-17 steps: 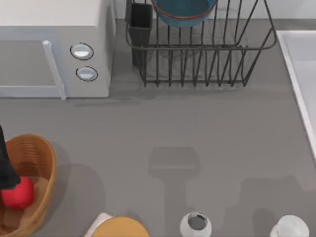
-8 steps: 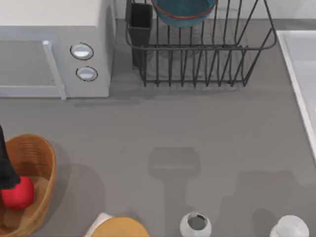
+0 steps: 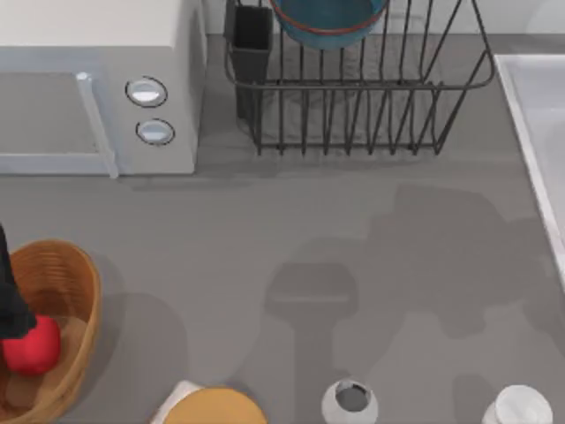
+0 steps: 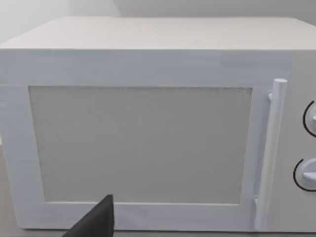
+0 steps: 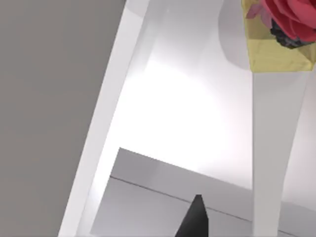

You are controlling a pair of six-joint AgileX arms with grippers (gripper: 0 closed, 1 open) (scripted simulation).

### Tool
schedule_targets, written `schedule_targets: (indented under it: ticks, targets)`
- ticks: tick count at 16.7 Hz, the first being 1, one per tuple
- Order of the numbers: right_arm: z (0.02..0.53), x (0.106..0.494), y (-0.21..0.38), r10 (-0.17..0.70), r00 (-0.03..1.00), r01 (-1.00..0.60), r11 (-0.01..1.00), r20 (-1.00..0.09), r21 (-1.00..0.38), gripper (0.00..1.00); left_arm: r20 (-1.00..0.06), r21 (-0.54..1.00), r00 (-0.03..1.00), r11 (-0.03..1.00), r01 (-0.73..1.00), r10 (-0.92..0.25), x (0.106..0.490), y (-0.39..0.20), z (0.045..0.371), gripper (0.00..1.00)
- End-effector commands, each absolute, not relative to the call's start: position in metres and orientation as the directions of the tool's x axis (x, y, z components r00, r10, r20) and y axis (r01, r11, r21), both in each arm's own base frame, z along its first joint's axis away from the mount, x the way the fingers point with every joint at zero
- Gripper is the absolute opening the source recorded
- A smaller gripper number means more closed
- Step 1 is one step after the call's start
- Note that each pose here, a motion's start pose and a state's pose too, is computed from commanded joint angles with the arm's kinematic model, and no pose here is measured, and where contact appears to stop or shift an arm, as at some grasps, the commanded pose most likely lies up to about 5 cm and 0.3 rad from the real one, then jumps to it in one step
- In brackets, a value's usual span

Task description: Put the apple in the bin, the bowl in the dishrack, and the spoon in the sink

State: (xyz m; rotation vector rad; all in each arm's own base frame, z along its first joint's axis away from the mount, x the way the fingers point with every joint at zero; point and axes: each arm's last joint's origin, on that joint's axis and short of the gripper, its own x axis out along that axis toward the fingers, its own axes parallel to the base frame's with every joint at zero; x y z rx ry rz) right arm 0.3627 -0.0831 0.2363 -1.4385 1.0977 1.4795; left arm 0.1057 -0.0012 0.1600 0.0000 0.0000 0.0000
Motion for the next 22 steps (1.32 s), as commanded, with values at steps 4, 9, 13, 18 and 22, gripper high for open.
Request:
schedule_targets:
  ticks: [4, 9, 13, 18, 22]
  targets:
    - [0.236, 0.432, -0.082, -0.043, -0.018, -0.948, -0.316, -0.999, 0.031, 0.0, 0.0, 0.0, 1.0, 1.0, 0.0, 0.0, 0.106, -0.001, 0.16, 1.0]
    - [0.213, 0.482, -0.071, -0.046, 0.008, -0.957, -0.291, -0.999, 0.006, 0.0, 0.0, 0.0, 1.0, 1.0, 0.0, 0.0, 0.106, -0.001, 0.16, 1.0]
    - [0.2, 0.496, -0.063, -0.047, 0.017, -0.962, -0.271, -0.999, -0.003, 0.0, 0.0, 0.0, 1.0, 1.0, 0.0, 0.0, 0.106, -0.001, 0.16, 1.0]
    - [0.199, 0.496, -0.066, -0.048, 0.018, -0.964, -0.264, -0.999, -0.004, 0.0, 0.0, 0.0, 1.0, 1.0, 0.0, 0.0, 0.106, -0.001, 0.16, 1.0]
    - [0.189, 0.498, -0.063, -0.053, 0.022, -0.962, -0.273, -0.998, -0.006, 0.0, 0.0, 0.0, 1.0, 1.0, 0.0, 0.0, 0.106, -0.001, 0.16, 1.0]
